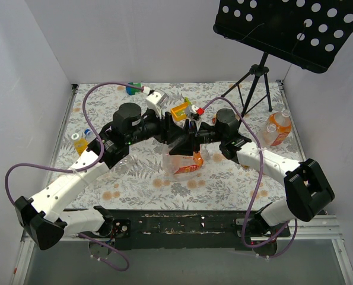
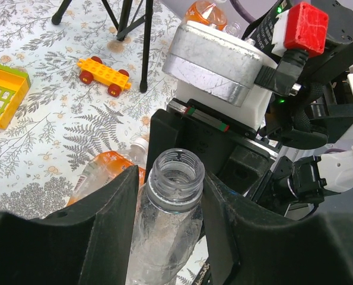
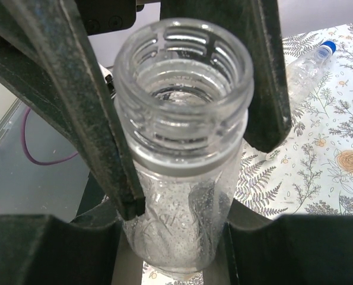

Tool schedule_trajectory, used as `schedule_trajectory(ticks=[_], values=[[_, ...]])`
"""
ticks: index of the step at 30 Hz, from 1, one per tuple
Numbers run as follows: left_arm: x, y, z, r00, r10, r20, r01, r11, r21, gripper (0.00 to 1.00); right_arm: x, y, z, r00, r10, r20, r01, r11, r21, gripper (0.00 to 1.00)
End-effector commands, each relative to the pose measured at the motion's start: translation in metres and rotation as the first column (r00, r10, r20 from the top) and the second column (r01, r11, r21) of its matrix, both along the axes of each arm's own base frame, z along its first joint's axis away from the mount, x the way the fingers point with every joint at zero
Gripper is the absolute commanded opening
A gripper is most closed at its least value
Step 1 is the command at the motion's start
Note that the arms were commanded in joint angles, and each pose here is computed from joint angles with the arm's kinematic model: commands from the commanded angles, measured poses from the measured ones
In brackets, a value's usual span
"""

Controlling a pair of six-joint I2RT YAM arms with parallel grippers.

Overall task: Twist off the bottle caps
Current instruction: Place the plastic bottle at the center of the board.

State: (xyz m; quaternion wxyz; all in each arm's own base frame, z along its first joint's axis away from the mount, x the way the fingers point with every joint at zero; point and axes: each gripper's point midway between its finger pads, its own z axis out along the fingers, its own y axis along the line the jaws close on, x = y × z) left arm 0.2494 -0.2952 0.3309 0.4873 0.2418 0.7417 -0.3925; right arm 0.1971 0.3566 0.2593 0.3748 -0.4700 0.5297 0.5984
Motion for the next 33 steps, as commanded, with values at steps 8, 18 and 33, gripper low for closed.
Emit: schedule_trajectory(ticks=[8,18,33], values=[[0.001,0.009,0.03,0.988,0.023,0.155,-0.013,0.998,-0.065,0.0,-0.006,0.002,0.023,0.995,0.027,0.098,-0.033,0.998,0.057,0.34],[-0.007,0.004,0.023,0.985,-0.033,0.171,0.044,0.997,-0.063,0.0,-0.006,0.004,0.021,0.996,0.039,0.084,-0.044,0.997,0.056,0.54],[-0.009,0.002,0.013,0.99,-0.031,0.136,0.045,0.994,-0.104,0.0,-0.012,0.003,0.025,0.993,0.067,0.1,-0.074,0.995,0.066,0.16]])
